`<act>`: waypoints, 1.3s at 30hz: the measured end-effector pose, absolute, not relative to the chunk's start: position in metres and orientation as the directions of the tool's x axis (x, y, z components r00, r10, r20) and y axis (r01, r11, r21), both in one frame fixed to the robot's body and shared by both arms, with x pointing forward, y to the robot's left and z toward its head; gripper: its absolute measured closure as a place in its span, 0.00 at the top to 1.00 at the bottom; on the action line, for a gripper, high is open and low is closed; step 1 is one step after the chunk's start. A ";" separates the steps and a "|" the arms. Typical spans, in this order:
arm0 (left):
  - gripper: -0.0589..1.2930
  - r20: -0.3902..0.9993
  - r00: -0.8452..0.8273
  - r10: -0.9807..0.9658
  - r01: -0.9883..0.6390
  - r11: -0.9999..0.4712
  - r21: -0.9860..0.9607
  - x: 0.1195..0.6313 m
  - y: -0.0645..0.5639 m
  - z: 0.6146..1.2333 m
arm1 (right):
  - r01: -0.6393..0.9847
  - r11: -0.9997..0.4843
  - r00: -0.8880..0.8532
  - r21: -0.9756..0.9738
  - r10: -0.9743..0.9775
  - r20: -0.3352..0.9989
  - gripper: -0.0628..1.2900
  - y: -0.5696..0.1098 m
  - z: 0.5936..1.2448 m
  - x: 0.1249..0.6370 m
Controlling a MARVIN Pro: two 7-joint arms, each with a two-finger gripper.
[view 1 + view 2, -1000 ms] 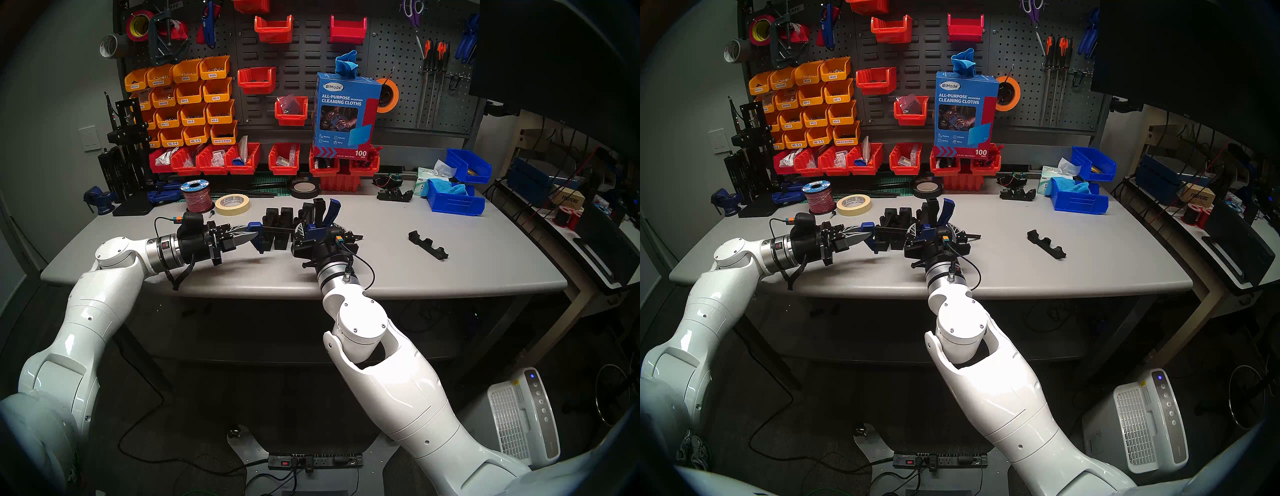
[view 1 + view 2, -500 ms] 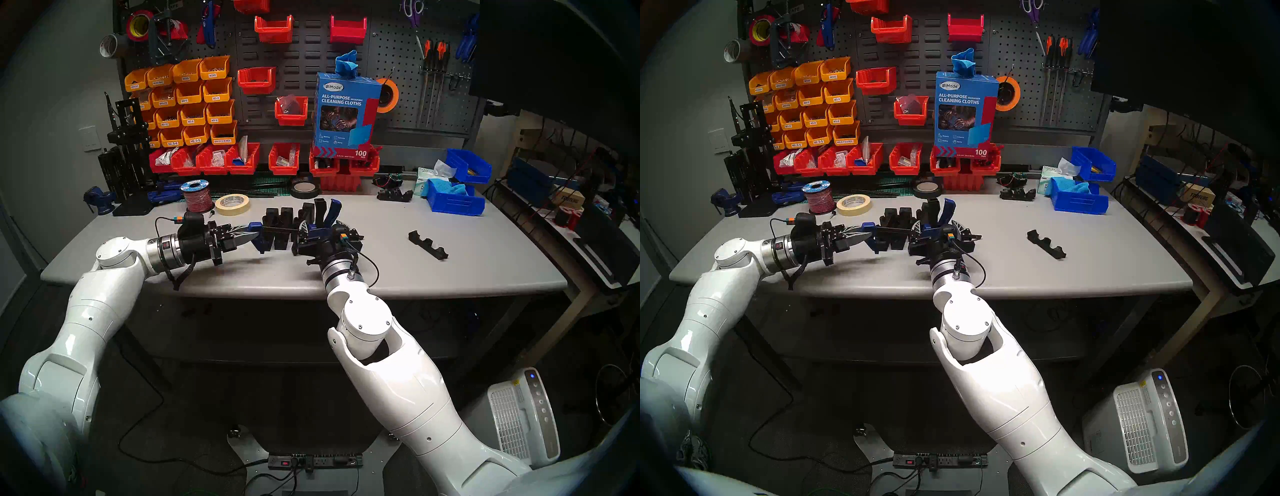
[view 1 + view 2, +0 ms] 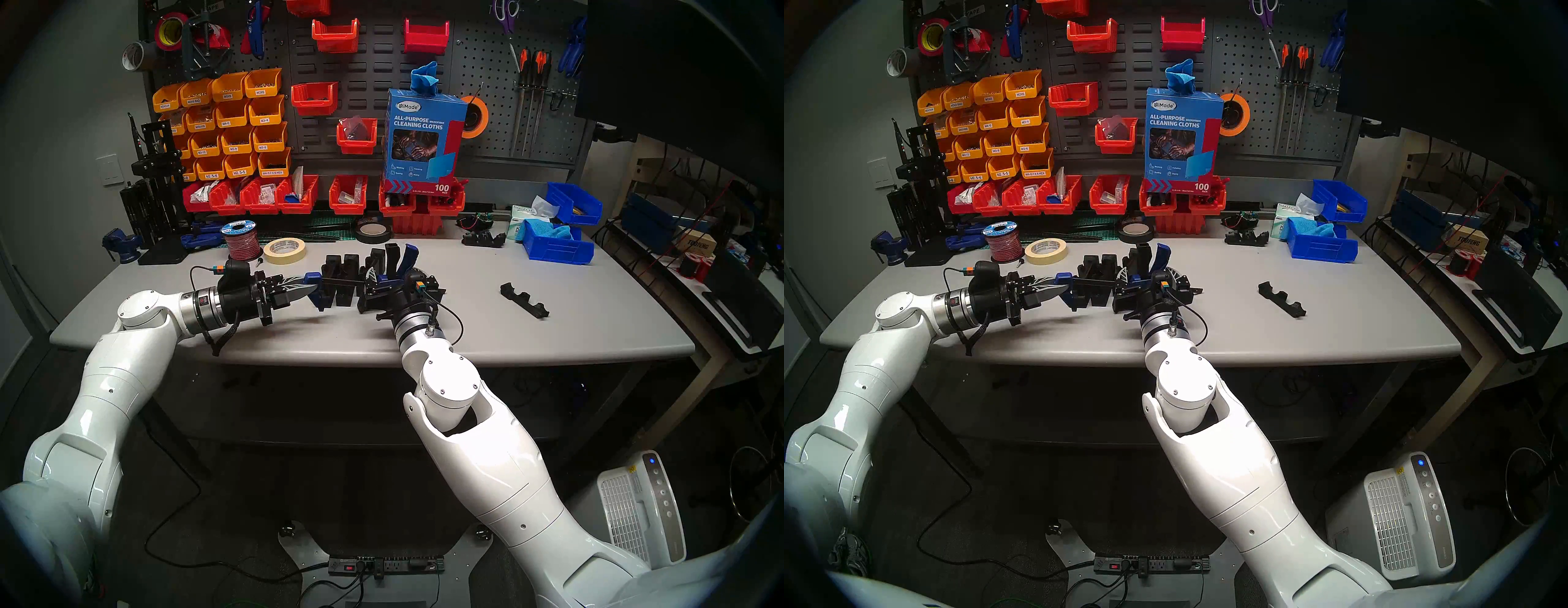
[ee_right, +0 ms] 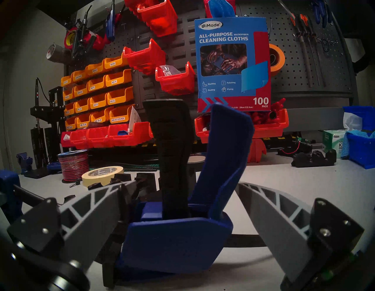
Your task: Clamp the two 3D printed pieces together with the clamp
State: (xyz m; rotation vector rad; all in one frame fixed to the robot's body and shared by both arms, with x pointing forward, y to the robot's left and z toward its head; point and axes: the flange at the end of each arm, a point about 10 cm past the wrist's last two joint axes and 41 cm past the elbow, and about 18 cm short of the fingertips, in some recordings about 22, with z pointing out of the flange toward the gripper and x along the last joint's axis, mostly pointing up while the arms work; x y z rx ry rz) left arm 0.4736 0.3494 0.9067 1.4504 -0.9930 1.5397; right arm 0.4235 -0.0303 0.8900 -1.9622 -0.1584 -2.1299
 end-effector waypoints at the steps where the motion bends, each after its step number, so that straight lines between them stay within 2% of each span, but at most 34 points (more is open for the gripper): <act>1: 0.08 0.999 -0.041 0.028 -0.921 -0.387 -0.027 0.474 0.349 0.907 | 0.250 -0.965 -0.068 -0.080 -0.100 0.993 0.96 -0.031 0.890 0.425; 37: 0.08 0.999 -0.038 0.023 -0.922 -0.386 -0.026 0.474 0.349 0.906 | 0.290 -0.955 -0.068 -0.064 -0.087 0.994 0.96 -0.032 0.891 0.451; 38: 0.08 0.999 -0.037 0.023 -0.922 -0.386 -0.025 0.473 0.349 0.905 | 0.290 -0.955 -0.068 -0.064 -0.088 0.994 0.91 -0.032 0.891 0.451; 39: 0.08 0.999 -0.037 0.023 -0.922 -0.385 -0.025 0.473 0.349 0.905 | 0.290 -0.955 -0.068 -0.065 -0.088 0.994 0.81 -0.032 0.891 0.451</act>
